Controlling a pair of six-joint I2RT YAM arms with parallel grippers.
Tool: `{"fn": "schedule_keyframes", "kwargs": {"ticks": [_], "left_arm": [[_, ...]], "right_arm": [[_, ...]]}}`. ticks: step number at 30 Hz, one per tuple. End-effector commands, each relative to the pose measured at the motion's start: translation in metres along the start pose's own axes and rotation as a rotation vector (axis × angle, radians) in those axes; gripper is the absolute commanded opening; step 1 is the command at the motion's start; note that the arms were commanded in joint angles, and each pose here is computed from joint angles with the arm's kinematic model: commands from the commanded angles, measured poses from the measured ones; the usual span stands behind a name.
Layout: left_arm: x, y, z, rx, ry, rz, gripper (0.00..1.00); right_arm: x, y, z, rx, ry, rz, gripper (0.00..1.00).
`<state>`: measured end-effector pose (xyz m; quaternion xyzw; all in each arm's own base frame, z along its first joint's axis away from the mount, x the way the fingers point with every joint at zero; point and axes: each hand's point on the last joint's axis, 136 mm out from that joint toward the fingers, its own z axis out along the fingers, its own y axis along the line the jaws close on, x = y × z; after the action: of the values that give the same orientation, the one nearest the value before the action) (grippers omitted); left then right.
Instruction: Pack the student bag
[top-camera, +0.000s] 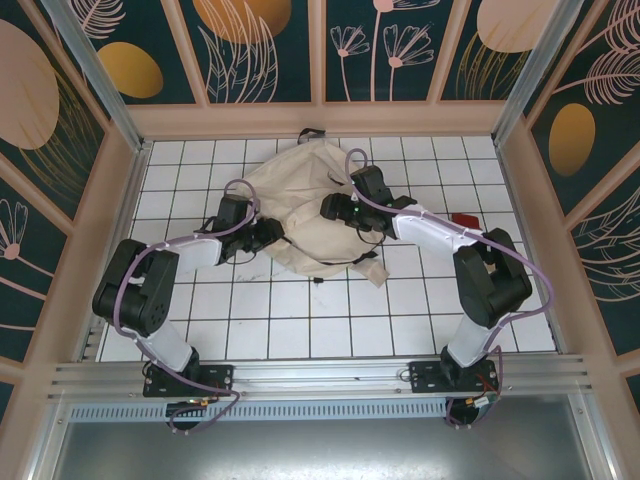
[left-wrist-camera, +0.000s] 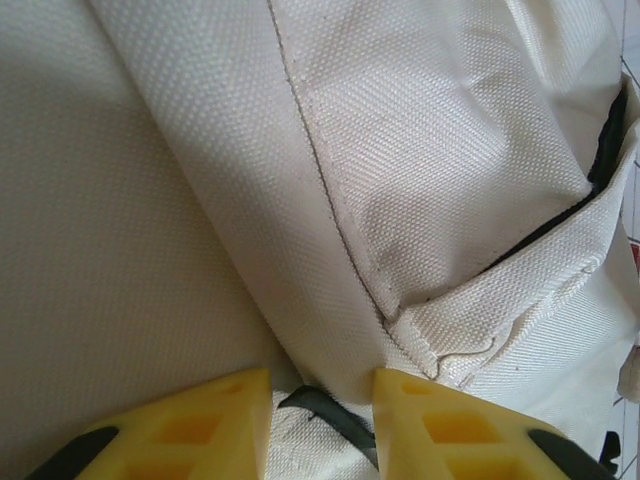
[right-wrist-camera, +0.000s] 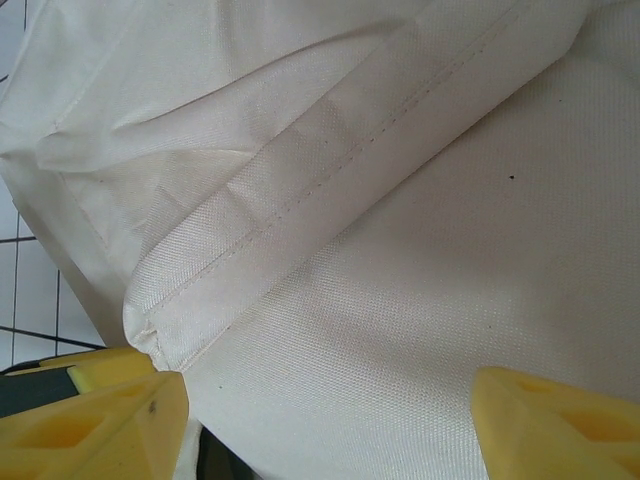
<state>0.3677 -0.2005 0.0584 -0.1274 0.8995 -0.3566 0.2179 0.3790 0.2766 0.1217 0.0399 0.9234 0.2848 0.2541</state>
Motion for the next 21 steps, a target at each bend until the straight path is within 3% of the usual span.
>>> {"fn": "schedule_keyframes", "kwargs": {"ticks": [1, 21], "left_arm": [[-0.005, -0.019, 0.001, 0.078, 0.0, 0.023, 0.31], [-0.009, -0.036, -0.024, 0.114, -0.044, 0.082, 0.0]], "right_arm": [[0.002, 0.004, 0.003, -0.01, 0.003, 0.001, 0.75], [0.002, 0.022, -0.005, -0.042, -0.008, -0.059, 0.73]]}}
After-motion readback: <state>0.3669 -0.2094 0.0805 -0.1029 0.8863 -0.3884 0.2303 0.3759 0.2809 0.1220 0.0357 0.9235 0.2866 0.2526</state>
